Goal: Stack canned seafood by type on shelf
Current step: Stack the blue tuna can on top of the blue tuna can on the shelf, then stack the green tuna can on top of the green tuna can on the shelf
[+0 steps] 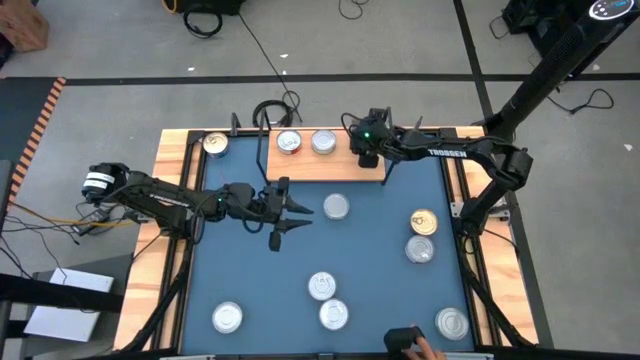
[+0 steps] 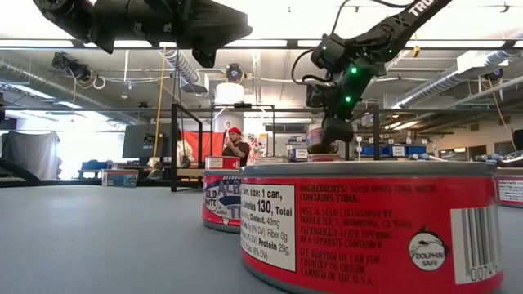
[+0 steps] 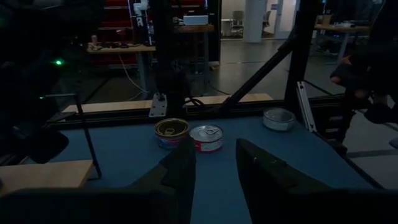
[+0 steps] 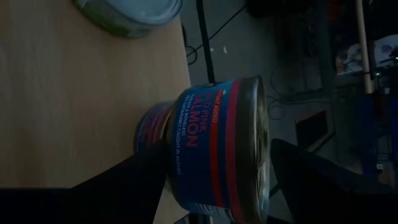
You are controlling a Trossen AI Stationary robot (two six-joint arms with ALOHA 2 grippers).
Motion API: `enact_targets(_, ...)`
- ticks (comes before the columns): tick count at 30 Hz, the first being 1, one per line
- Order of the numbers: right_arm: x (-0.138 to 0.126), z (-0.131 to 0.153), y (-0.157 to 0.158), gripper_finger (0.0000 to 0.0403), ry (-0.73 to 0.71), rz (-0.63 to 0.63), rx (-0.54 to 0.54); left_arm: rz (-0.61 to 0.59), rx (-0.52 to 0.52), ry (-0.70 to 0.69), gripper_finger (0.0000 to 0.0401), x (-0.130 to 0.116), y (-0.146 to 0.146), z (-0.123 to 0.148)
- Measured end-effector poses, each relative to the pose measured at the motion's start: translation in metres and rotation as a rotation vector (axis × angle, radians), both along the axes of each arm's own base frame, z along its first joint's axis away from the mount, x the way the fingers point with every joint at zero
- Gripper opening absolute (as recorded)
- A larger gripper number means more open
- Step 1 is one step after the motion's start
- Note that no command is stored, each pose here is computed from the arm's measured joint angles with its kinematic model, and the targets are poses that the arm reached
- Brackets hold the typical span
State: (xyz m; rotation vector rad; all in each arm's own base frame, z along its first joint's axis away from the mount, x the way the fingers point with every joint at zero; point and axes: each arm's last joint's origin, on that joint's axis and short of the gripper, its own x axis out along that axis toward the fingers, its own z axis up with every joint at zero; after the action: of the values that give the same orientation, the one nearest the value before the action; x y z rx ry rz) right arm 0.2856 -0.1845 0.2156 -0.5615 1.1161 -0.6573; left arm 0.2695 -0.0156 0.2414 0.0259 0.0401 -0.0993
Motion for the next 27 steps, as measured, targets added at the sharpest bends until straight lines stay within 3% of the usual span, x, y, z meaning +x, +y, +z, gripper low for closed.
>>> enact_targets(20, -0.0031, 0.0001, -0.0066, 0.0272, -0.067, -0.022, 0.045, -0.001, -0.004, 0.000, 0.0120, 0.0000, 0.0000, 0.0000)
enact_targets(27, -0.0030, 0.0016, -0.0079, 0.0293, -0.087, -0.059, 0.022, -0.003, -0.031, 0.003, 0.0120, 0.0000, -0.0001, 0.0000)
